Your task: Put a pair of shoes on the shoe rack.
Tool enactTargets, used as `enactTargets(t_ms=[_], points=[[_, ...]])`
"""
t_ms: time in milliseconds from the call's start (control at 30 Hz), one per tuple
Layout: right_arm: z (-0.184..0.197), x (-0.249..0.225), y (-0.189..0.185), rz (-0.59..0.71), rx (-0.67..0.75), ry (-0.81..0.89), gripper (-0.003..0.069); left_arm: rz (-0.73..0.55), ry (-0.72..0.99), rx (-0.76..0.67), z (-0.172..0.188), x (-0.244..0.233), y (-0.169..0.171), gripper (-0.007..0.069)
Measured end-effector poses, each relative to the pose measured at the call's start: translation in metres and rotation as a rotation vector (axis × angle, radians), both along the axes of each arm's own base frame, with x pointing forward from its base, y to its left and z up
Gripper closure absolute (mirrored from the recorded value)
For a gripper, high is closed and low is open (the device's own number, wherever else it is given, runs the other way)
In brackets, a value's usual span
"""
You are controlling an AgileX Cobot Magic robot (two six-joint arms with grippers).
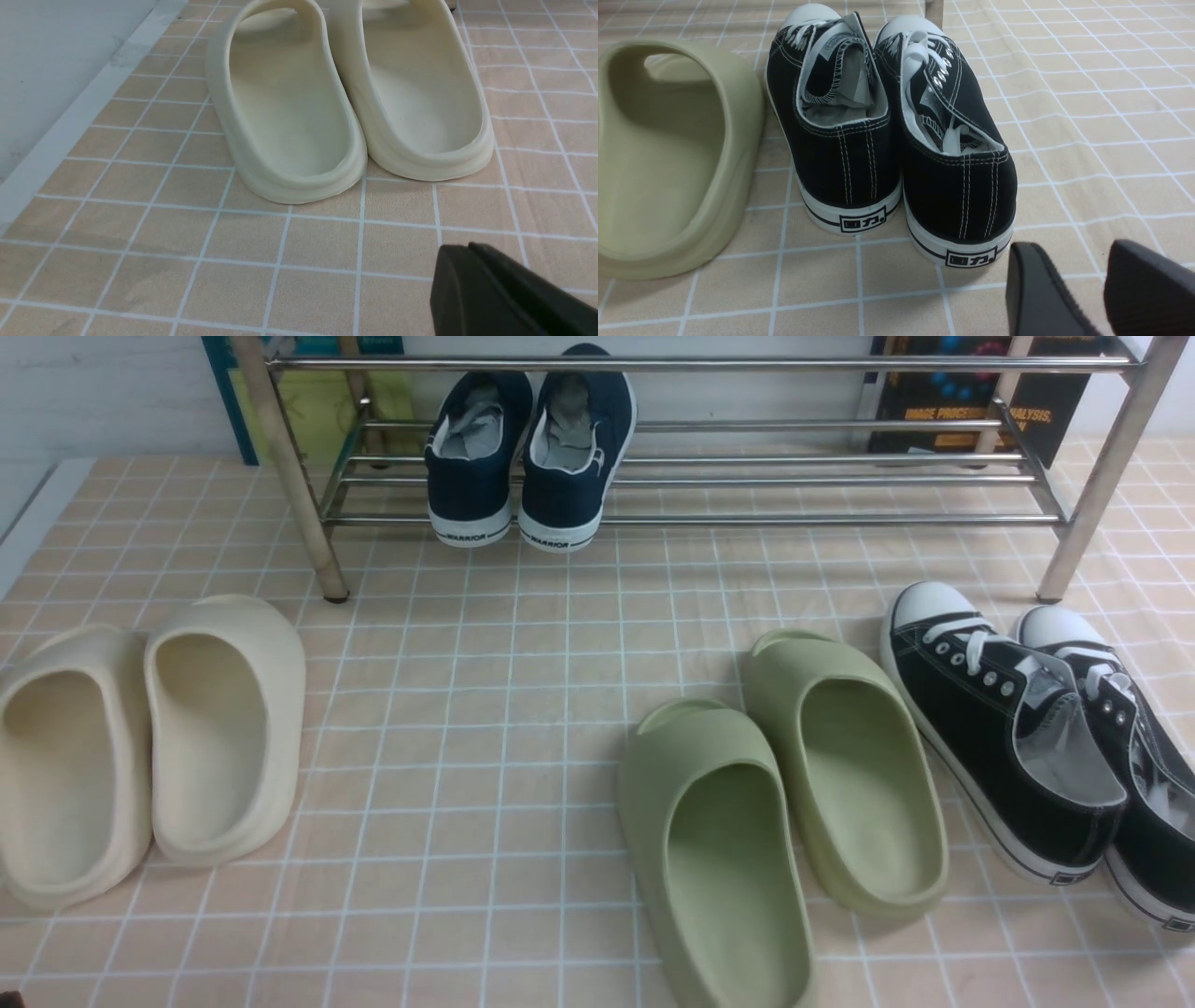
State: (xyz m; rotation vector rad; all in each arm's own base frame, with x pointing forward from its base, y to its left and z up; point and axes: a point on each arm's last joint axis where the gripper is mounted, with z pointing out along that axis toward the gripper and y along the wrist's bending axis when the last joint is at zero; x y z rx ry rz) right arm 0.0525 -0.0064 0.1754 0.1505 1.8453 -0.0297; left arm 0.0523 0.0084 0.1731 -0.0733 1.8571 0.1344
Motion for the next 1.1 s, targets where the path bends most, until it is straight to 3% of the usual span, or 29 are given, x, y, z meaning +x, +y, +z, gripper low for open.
enactTargets(t_ms=[1100], points=[[0.0,0.0,0.0,0.0,0.0,0.0,0.0419,0.0,0.0,0.002,0.0,0.0,0.0001,0.0567]])
